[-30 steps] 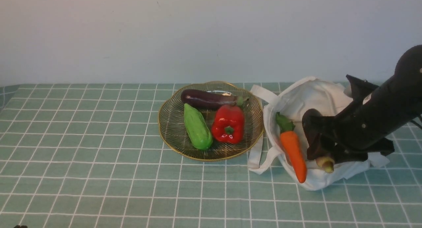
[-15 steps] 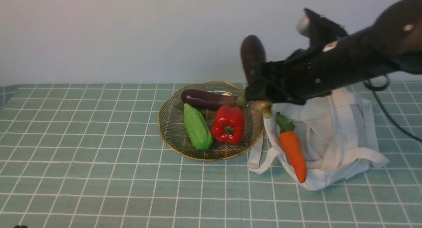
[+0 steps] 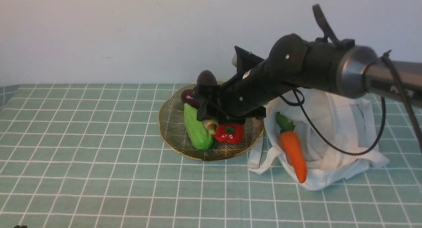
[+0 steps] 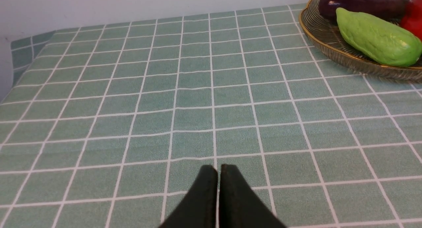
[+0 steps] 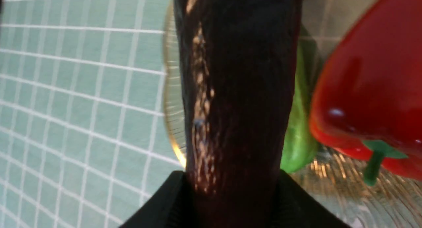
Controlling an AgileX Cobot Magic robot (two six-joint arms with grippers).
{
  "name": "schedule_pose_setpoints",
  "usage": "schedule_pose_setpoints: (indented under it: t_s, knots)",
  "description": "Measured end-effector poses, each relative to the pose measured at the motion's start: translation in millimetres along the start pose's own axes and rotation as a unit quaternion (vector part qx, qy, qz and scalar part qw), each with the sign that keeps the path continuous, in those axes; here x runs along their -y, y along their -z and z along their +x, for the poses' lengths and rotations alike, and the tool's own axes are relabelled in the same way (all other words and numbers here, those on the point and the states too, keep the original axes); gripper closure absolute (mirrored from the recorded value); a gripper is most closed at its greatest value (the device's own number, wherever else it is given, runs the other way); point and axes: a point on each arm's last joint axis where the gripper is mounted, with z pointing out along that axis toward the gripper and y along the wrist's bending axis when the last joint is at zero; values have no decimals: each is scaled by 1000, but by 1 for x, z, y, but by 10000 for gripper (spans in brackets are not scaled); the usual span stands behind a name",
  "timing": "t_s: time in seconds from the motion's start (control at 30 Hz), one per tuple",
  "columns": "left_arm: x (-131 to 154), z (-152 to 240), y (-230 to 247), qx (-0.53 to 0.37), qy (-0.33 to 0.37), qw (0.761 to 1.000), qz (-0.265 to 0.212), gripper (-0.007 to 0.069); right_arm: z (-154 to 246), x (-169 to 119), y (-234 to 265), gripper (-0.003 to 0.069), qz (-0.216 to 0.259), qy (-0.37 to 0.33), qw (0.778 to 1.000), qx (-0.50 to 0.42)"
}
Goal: Take vegetables from cloth bag on blue coffee tablecloth place on plate.
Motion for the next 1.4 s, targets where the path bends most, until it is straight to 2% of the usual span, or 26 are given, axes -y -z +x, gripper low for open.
schedule_pose_setpoints:
  t_s: [0.2,0.27,0.3,0.4,0.63,0.77,0.87,0.9,0.93,1.0,1.03,1.1,1.2,1.23,1.3,1.4]
  knots:
    - [0,0,0,0,0,1000,0,630,2,8,-14,247,14,-10,1000,-5]
    - [0,0,0,0,0,1000,0,630,2,8,-14,198,14,-10,1000,-3]
    - [0,0,0,0,0,1000,0,630,1,8,-14,148,14,-10,1000,-1]
    - [0,0,0,0,0,1000,0,630,2,9,-14,84,14,-11,1000,-4]
    - [0,0,0,0,0,1000,0,630,-4,-3,18,60,2,15,1000,-27]
    - [0,0,0,0,0,1000,0,630,-16,-24,75,115,-20,86,993,-72]
    - [0,0,0,0,0,1000,0,630,-22,-40,112,217,-31,132,988,-76]
    - [0,0,0,0,0,1000,0,630,-22,-41,117,224,-31,136,988,-72]
    - [0,0,0,0,0,1000,0,630,-23,-46,132,286,-30,150,986,-58]
    - [0,0,0,0,0,1000,0,630,-22,-50,144,328,-26,161,985,-48]
    - [0,0,0,0,0,1000,0,630,-20,-54,162,397,-19,177,983,-33]
    - [0,0,0,0,0,1000,0,630,-16,-58,187,473,-8,196,981,-9]
    - [0,0,0,0,0,1000,0,630,-1,-63,233,583,7,224,974,35]
    - [0,0,0,0,0,1000,0,630,1,-63,237,583,8,226,973,38]
    - [0,0,0,0,0,1000,0,630,26,-64,285,645,19,248,965,83]
    - [0,0,0,0,0,1000,0,630,58,-57,328,668,35,267,955,121]
